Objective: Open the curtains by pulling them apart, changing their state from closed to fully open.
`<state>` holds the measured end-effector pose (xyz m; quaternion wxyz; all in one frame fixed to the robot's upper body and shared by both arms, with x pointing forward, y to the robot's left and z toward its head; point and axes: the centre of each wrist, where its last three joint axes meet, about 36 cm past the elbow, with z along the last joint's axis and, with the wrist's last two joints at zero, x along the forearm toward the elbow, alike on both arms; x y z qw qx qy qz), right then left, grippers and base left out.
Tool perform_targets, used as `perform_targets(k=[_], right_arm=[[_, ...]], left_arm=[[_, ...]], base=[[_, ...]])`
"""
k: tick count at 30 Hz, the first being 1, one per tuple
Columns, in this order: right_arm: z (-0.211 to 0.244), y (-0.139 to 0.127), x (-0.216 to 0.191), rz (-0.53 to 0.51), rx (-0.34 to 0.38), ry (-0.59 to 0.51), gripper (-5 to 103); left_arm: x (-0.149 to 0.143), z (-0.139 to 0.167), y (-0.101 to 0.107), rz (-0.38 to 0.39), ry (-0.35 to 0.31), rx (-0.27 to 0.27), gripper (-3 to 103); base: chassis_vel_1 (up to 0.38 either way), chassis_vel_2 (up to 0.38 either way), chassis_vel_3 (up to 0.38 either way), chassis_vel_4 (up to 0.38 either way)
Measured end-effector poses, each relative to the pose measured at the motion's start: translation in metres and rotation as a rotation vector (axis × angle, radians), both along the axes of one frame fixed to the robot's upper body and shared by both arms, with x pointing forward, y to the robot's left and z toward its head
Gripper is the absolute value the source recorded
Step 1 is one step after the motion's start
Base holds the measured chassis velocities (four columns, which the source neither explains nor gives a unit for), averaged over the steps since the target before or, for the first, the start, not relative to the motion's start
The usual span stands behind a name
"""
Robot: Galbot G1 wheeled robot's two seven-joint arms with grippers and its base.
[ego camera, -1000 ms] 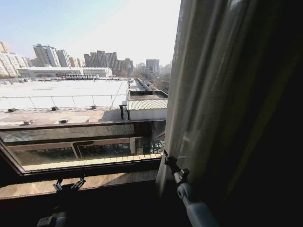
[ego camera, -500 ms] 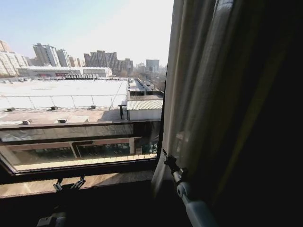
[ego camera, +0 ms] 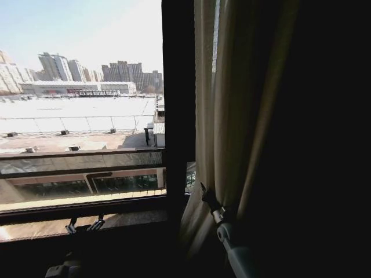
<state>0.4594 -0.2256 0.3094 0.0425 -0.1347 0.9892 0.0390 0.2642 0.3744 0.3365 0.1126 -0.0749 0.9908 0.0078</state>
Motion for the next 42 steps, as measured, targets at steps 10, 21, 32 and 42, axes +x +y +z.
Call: perform_targets(k=[10, 21, 32, 42], right_arm=[[0.004, -0.019, -0.006, -0.105, -0.070, 0.017, 0], [0.011, -0.085, 0.007, -0.552, -0.200, 0.070, 0], [0.016, -0.093, -0.002, -0.569, -0.195, 0.075, 0], [0.034, -0.057, -0.052, -0.259, -0.096, 0.084, 29]], left_arm=[[0.000, 0.000, 0.000, -0.001, 0.000, 0.000, 100], [0.000, 0.000, 0.000, 0.000, 0.000, 0.000, 100], [0.000, 0.000, 0.000, 0.000, 0.000, 0.000, 100], [0.000, 0.000, 0.000, 0.000, 0.000, 0.000, 100]], base=[[-0.091, -0.111, 0.110, 0.100], [0.023, 0.024, -0.025, -0.020], [0.000, 0.000, 0.000, 0.000], [0.000, 0.000, 0.000, 0.000]])
